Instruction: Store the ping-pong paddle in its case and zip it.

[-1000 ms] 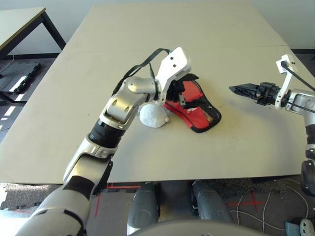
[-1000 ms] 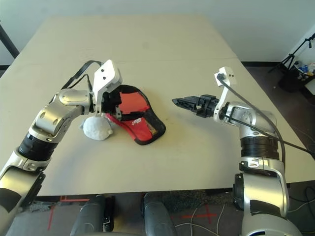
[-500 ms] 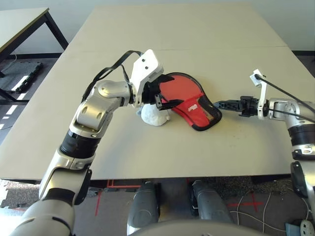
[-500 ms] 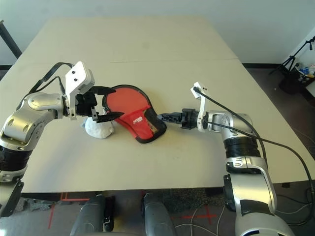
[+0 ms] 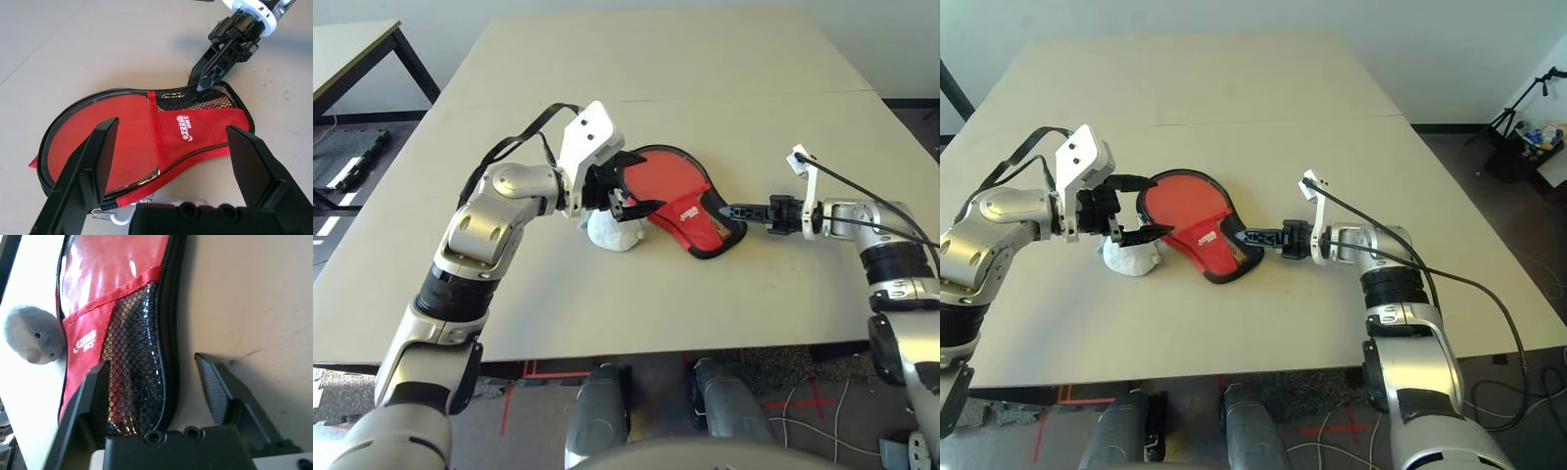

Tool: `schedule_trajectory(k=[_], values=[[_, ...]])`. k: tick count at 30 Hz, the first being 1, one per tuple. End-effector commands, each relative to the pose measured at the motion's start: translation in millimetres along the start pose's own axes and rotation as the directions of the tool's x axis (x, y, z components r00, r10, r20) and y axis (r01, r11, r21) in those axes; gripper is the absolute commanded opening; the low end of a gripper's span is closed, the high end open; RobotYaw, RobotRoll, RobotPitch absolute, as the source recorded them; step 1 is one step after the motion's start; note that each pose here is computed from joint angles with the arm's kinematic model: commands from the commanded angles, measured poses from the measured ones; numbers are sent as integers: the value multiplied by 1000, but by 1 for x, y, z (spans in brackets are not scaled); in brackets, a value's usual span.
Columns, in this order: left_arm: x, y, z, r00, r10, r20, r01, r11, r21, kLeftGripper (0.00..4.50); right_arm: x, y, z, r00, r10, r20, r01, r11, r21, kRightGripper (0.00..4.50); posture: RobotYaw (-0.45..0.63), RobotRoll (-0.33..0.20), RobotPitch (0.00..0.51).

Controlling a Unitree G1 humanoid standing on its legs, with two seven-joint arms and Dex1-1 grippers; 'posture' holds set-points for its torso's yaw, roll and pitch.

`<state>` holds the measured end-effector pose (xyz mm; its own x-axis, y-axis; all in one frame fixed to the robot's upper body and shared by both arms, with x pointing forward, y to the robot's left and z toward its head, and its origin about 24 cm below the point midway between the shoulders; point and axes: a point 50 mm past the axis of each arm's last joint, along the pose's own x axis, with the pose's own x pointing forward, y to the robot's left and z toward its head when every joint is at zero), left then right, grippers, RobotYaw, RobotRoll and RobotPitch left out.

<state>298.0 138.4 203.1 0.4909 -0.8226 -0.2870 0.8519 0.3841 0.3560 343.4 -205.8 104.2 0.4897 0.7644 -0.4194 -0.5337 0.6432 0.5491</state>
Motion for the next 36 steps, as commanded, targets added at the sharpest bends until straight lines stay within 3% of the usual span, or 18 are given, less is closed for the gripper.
schedule_trajectory(k=[1, 8, 22, 36], values=[[-3, -1, -3, 1000, 0, -10, 0, 1000, -13, 4500, 6, -5, -14, 999, -16, -46, 18, 998, 58, 2277, 54, 0, 132], [-2, 0, -4, 1000, -4, -14, 3, 1000, -16, 4500, 1, -7, -15, 999, -17, -39, 20, 997, 78, 66, 43, 0, 133], [0, -1, -9, 1000, -2, -13, 2, 1000, -27, 4500, -32, -12, -13, 998, -65, 16, 62, 988, 140, 26, 32, 0, 139], [5, -4, -15, 1000, -9, -13, 9, 999, -39, 4500, -99, -6, -41, 991, -127, 31, 118, 974, 195, 26, 0, 0, 149]])
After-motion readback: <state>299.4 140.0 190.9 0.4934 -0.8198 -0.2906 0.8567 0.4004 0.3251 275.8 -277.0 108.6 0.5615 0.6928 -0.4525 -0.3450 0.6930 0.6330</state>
